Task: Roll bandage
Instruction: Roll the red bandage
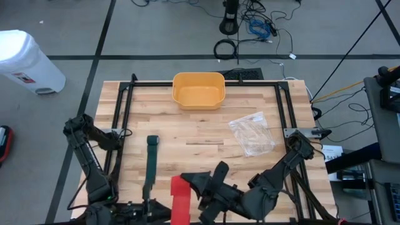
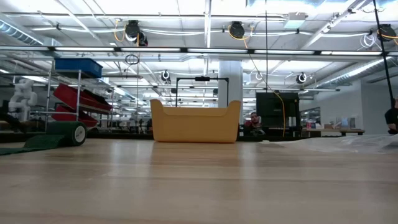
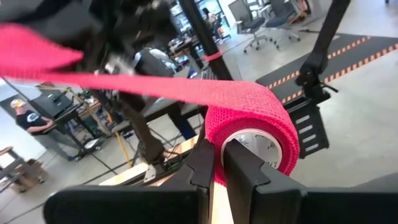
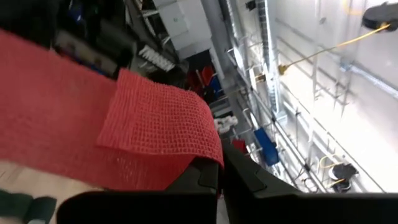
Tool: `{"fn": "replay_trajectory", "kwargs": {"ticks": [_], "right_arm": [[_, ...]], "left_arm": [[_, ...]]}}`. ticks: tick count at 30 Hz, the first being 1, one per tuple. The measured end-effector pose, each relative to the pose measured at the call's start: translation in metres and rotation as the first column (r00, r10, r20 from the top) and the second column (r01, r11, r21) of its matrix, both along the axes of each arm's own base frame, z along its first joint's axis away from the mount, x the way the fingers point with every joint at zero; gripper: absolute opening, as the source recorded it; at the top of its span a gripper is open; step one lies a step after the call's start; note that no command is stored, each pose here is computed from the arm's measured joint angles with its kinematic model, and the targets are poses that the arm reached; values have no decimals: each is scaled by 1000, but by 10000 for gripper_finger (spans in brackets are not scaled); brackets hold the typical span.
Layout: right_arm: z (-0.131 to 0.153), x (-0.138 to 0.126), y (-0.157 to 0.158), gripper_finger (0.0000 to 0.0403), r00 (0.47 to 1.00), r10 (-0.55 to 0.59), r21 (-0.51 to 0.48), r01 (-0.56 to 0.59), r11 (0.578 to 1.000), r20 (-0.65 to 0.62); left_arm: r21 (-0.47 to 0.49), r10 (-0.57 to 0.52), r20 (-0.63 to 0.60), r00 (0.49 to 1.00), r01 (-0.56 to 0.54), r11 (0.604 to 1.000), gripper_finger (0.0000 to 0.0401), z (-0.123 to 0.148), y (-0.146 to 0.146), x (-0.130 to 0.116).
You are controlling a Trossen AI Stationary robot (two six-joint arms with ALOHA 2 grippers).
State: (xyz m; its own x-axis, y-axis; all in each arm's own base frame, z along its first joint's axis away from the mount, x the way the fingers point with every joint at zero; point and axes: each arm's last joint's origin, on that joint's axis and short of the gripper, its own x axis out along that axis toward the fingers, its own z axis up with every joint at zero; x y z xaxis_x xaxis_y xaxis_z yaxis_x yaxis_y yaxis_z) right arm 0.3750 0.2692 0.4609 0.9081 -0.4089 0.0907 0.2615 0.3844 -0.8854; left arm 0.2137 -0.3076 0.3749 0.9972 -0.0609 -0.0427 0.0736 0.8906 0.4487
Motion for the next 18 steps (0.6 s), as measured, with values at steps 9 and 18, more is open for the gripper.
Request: {"fn": "replay_trajectory", "kwargs": {"ticks": [9,18], "right_arm": [[-18,11,-15,0,996,-41,62,46,997,-85],[-39,10,-18,0,985,-53,169,81,982,-161]], "left_arm": [[-1,-8,3,1000,8,1000,29,0,-3,-5],[1,0,4,1000,0,1000,29,0,-3,-5]]}}
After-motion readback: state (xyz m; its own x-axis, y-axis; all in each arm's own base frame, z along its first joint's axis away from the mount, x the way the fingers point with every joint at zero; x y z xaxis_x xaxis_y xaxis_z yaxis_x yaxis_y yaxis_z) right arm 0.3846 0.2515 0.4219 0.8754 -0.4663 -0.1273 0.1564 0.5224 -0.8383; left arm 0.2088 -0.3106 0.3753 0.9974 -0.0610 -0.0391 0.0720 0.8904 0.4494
